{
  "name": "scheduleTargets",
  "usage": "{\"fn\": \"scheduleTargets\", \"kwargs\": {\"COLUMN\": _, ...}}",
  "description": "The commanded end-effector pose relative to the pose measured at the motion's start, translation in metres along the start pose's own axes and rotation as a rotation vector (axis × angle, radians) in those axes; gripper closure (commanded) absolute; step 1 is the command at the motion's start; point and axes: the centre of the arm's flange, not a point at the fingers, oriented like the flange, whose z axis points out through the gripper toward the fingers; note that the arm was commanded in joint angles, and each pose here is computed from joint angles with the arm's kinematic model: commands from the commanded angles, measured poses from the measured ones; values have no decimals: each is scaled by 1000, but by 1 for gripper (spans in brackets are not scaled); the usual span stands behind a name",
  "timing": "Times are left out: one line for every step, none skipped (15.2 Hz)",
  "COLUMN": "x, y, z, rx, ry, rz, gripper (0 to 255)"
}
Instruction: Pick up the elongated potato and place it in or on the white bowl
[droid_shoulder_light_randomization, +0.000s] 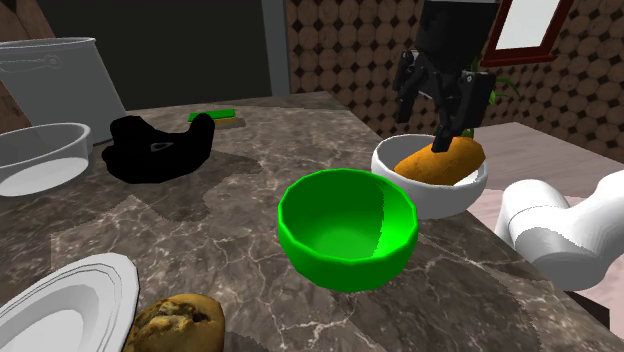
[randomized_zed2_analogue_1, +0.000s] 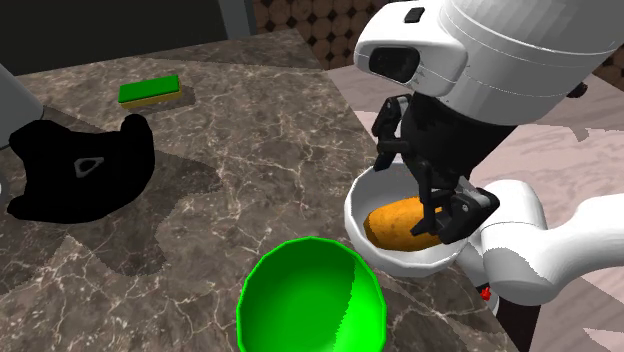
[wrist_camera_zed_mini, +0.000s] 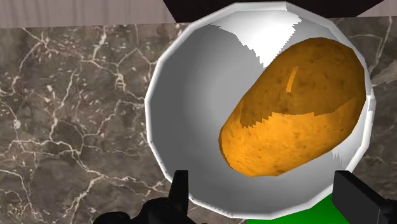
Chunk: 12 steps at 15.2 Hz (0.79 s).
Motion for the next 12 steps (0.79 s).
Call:
{"fn": "scheduleTargets", "kwargs": {"x": 0, "y": 0, "z": -13, "rx": 0, "ry": 0, "rz": 0, "gripper": 0}}
{"fn": "scheduleTargets", "kwargs": {"x": 0, "y": 0, "z": -26, "rx": 0, "ry": 0, "rz": 0, "gripper": 0}}
{"fn": "scheduleTargets", "kwargs": {"x": 0, "y": 0, "z": -40, "rx": 0, "ry": 0, "rz": 0, "gripper": 0}}
{"fn": "scheduleTargets", "kwargs": {"x": 0, "y": 0, "z": -50, "rx": 0, "ry": 0, "rz": 0, "gripper": 0}}
{"fn": "scheduleTargets", "kwargs": {"x": 0, "y": 0, "z": -50, "rx": 0, "ry": 0, "rz": 0, "gripper": 0}}
{"fn": "scheduleTargets", "kwargs": {"x": 0, "y": 0, "z": -50, "rx": 0, "ry": 0, "rz": 0, "gripper": 0}}
{"fn": "scheduleTargets", "kwargs": {"x": 0, "y": 0, "z": -50, "rx": 0, "ry": 0, "rz": 0, "gripper": 0}}
{"fn": "scheduleTargets", "kwargs": {"x": 0, "y": 0, "z": -50, "rx": 0, "ry": 0, "rz": 0, "gripper": 0}}
{"fn": "scheduleTargets", "kwargs": {"x": 0, "y": 0, "z": -50, "rx": 0, "ry": 0, "rz": 0, "gripper": 0}}
{"fn": "scheduleTargets", "kwargs": {"x": 0, "y": 0, "z": -50, "rx": 0, "ry": 0, "rz": 0, "gripper": 0}}
{"fn": "scheduleTargets", "kwargs": {"x": 0, "y": 0, "z": -50, "rx": 0, "ry": 0, "rz": 0, "gripper": 0}}
{"fn": "scheduleTargets", "kwargs": {"x": 0, "y": 0, "z": -50, "rx": 0, "ry": 0, "rz": 0, "gripper": 0}}
